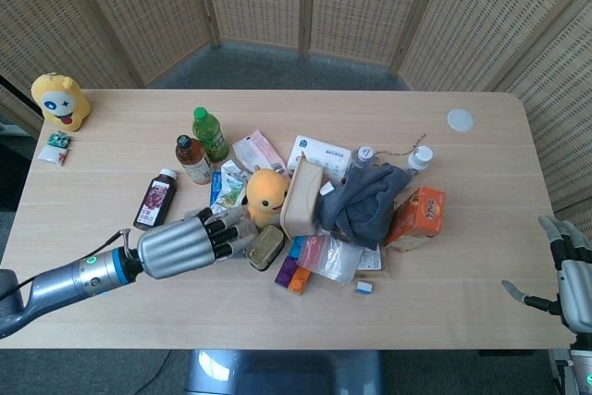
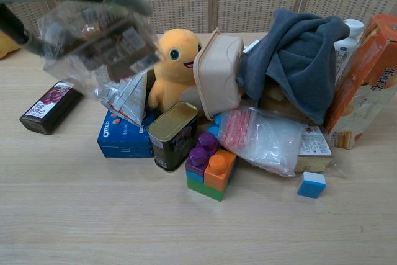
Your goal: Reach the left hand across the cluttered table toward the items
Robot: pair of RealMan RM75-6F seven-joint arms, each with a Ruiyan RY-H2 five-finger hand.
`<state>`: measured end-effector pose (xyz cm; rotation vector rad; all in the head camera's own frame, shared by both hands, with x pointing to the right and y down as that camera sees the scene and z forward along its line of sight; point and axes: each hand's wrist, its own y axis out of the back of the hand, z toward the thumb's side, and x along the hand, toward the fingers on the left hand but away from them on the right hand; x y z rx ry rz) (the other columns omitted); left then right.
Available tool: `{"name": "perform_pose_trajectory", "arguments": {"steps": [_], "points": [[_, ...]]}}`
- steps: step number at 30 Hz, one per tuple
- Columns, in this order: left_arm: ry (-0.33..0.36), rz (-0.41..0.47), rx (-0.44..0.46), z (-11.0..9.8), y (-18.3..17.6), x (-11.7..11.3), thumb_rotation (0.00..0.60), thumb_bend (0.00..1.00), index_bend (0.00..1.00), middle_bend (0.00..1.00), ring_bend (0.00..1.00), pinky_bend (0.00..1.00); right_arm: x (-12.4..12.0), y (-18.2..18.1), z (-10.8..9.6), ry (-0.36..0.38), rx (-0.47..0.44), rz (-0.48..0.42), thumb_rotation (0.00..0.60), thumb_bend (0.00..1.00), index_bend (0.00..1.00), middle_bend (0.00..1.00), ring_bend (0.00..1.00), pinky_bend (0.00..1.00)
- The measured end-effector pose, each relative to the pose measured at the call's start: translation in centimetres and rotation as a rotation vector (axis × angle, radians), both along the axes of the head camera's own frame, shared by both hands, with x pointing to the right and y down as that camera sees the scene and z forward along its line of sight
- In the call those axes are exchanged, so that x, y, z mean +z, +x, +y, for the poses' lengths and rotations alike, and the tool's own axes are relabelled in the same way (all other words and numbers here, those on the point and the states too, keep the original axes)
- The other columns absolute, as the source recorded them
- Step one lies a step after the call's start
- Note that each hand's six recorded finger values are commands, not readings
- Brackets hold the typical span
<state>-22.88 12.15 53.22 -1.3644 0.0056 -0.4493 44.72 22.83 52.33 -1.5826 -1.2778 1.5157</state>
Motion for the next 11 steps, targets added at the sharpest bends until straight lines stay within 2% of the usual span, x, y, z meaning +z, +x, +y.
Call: {"name": "perform_pose_trajectory", "arguments": {"steps": [6, 11], "points": [[0.055, 0.069, -0.065, -2.2, 0.6, -2.1, 0.6, 0.0, 0.39, 0.44, 0.65, 0.64, 0.0, 0.1, 0.0, 0.002, 0.004, 0.0, 0.5, 0.0, 0.0, 0.0, 0.0, 0.0], [0.068, 0.088, -0.063, -2.3, 0.9, -2.7, 0.6, 0.0, 0.39, 0.43, 0.65, 0.63, 0.0, 0.2, -0.1, 0.0, 0.005, 0.0, 0.501, 0.0, 0.0, 0.0, 0.0, 0.0]]}}
